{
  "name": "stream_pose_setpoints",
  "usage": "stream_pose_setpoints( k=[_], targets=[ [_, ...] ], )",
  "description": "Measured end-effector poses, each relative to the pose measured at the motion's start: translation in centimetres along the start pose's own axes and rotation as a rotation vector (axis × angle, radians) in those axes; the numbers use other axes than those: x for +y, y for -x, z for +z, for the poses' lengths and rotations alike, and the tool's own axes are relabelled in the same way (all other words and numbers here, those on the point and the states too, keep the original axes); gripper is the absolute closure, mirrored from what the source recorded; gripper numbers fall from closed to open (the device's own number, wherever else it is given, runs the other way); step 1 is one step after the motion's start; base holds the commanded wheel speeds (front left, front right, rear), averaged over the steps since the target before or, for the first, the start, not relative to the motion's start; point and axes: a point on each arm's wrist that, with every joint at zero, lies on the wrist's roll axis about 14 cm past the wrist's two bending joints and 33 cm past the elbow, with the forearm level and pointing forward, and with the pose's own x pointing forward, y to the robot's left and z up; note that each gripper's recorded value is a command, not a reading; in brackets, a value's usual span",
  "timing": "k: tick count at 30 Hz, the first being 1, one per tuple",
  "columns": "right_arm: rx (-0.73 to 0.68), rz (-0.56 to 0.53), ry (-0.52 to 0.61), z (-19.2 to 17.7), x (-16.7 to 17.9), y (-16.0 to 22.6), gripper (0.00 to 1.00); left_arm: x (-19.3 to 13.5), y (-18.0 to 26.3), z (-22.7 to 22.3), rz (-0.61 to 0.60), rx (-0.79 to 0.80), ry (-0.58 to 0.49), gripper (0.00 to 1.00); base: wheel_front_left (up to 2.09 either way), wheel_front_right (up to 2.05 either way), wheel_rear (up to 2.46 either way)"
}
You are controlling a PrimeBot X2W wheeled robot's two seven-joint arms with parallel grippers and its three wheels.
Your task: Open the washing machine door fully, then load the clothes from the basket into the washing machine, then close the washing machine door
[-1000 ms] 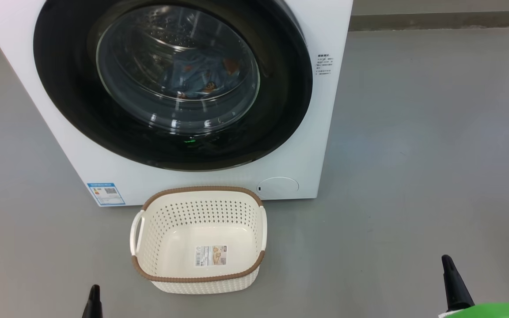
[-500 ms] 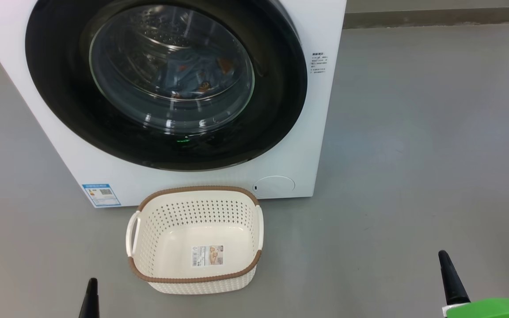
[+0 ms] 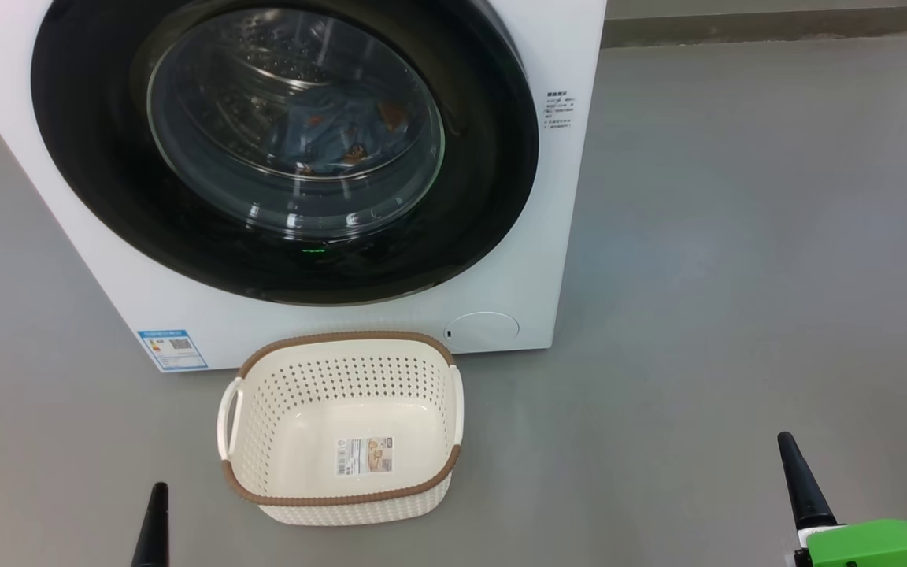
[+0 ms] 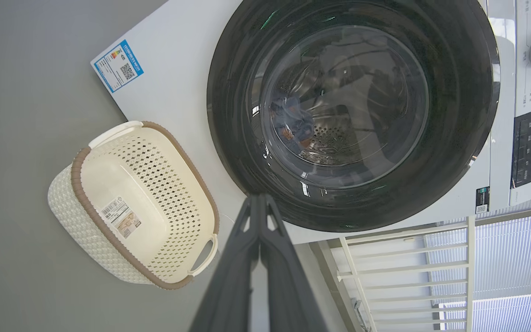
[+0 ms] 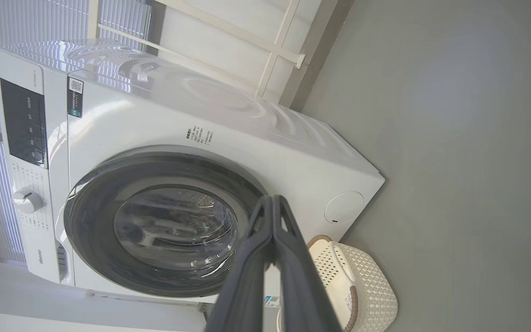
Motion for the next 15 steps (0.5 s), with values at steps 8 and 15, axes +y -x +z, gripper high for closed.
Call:
stream_pose_setpoints(
  k=[8, 15],
  targets=[
    [0.007, -0.001, -0.087, 0.0, -0.1, 0.1, 1.0, -1.0, -0.6, 0.1, -0.032, 0.009, 0.078, 1.0, 0.0, 0.0, 0.0],
    [0.01, 0.006, -0.169, 0.1, 0.0, 0.1, 1.0, -1.1, -0.8, 0.0, -0.036, 0.022, 0.146, 1.0, 0.0, 0.0, 0.0]
  ],
)
